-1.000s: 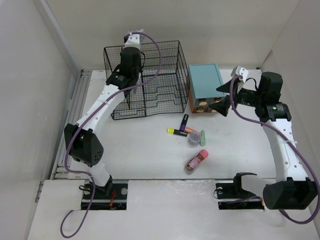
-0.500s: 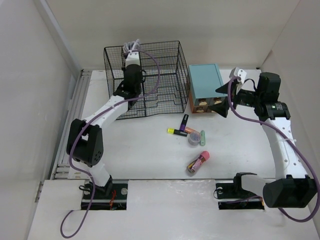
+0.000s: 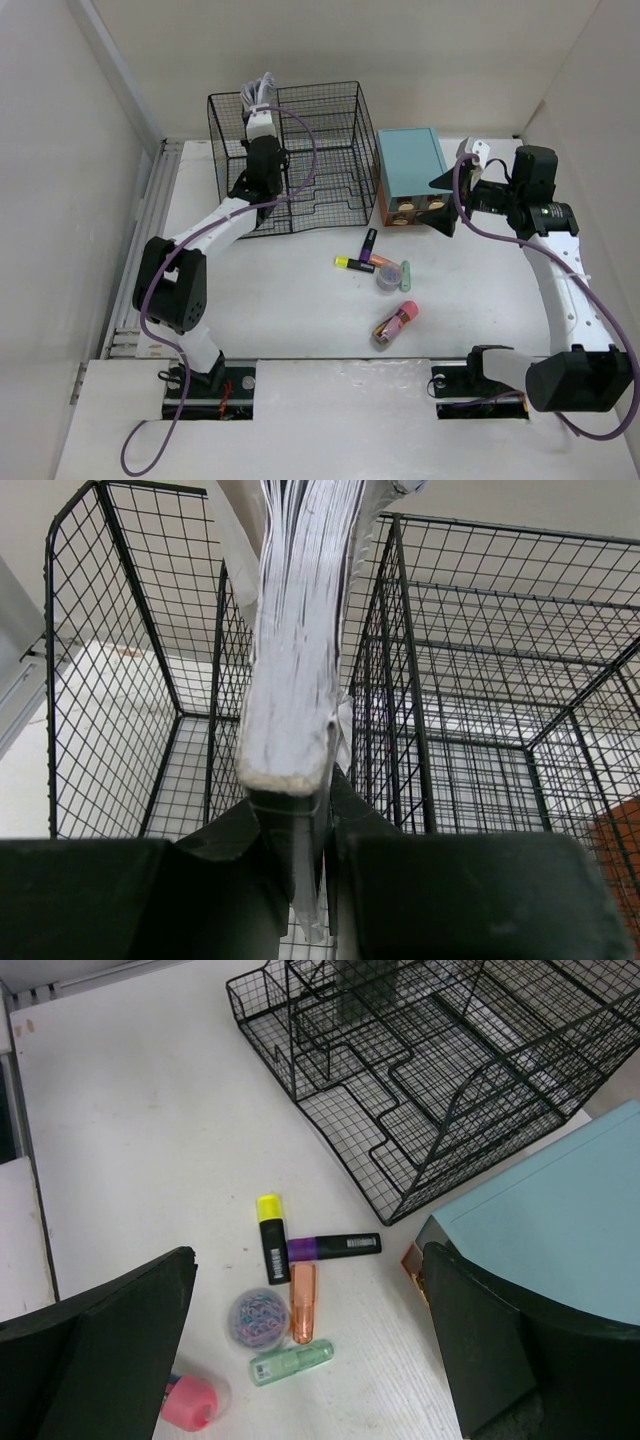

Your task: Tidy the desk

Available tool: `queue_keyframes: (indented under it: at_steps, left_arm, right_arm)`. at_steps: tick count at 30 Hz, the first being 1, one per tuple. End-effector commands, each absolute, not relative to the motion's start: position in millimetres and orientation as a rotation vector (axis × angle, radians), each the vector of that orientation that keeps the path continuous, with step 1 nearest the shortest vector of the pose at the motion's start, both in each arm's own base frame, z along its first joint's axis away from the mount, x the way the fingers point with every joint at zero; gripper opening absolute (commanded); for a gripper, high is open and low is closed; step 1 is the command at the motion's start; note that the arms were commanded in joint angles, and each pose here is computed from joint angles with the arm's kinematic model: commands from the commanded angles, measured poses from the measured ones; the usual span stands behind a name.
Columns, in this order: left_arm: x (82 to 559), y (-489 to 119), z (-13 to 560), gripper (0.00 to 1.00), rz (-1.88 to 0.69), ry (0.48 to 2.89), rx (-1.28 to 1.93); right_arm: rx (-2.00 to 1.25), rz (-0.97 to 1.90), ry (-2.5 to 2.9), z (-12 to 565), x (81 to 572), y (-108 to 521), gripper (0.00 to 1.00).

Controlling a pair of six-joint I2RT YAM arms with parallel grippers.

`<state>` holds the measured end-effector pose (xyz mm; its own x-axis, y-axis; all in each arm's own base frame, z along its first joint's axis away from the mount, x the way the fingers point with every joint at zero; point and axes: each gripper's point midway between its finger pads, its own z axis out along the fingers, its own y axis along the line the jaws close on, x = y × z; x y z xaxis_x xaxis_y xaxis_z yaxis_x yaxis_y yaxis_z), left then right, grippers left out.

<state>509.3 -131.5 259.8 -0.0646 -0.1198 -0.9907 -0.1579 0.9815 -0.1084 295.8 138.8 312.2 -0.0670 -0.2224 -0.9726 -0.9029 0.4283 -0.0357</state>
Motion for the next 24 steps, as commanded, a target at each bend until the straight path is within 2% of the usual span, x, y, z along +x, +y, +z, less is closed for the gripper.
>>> queue_keyframes:
  at_steps: [1,10,24]
  left_arm:
    - [507,-124,271,0.00,0.016,1.585,-0.249]
    - [497,-131,234,0.00,0.038,1.650,-0.218]
    - [475,-132,235,0.00,0.087,1.648,-0.185]
  right_arm:
    - [-1.058,0.768,1.515,318,292,141,1.00]
    - [-1.059,0.782,1.517,318,290,142,1.00]
    - [-1.069,0.799,1.507,318,287,143,1.00]
